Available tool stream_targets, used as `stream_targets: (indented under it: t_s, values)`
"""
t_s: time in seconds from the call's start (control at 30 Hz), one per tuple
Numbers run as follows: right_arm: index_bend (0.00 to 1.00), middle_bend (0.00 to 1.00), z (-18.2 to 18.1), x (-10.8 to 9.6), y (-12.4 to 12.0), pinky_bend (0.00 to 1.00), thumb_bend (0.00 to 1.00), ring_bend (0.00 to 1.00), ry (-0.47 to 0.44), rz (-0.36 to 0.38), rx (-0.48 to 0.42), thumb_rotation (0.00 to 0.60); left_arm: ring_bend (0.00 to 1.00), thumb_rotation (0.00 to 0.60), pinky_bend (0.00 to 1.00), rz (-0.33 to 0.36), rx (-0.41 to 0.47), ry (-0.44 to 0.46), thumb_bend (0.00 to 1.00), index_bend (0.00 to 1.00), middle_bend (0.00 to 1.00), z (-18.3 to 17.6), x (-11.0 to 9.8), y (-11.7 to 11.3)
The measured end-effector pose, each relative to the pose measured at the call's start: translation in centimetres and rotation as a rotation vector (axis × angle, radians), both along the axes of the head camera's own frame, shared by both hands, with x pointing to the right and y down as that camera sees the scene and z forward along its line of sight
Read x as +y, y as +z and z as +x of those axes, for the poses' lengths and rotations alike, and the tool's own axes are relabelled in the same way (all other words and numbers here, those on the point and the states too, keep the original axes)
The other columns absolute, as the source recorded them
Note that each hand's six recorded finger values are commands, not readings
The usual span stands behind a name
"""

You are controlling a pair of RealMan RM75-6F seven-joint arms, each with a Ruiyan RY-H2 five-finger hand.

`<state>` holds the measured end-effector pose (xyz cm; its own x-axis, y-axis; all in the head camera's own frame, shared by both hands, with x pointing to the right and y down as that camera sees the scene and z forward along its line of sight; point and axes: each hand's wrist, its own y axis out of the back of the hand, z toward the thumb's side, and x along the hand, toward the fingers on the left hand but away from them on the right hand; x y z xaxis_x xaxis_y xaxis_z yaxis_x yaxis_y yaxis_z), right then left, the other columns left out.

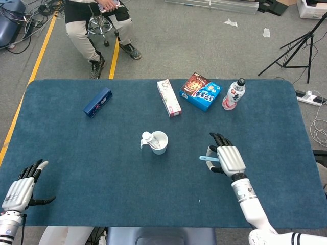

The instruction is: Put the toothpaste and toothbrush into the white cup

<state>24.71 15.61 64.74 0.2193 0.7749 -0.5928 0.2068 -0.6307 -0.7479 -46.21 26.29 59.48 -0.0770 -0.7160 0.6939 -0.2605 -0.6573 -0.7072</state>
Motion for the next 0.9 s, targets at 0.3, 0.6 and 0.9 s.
stream_targets:
  t_s: [0.3, 0.6, 0.9]
  values:
    - [0.6, 0.11, -2.7, -3.2, -3.2, 0.15, 0.29, 0.0, 0.02, 0.096, -0.116, 0.6, 0.0, 0.6, 0.0, 0.001, 0.001, 0.004, 0.0, 0.04, 0.0, 0.1, 0.0, -0.1]
    - [0.6, 0.12, -5.4, -5.3, -5.0, 0.15, 0.29, 0.0, 0.055, 0.117, -0.264, 0.6, 0.0, 0.6, 0.0, 0.0, -0.002, 0.003, 0.0, 0.04, 0.0, 0.0, 0.0, -0.2]
    - [0.6, 0.12, -8.5, -6.6, -5.8, 0.15, 0.29, 0.0, 0.08, 0.147, -0.399, 0.6, 0.0, 0.6, 0.0, -0.003, -0.004, -0.006, 0.0, 0.04, 0.0, -0.3, 0.1, -0.2]
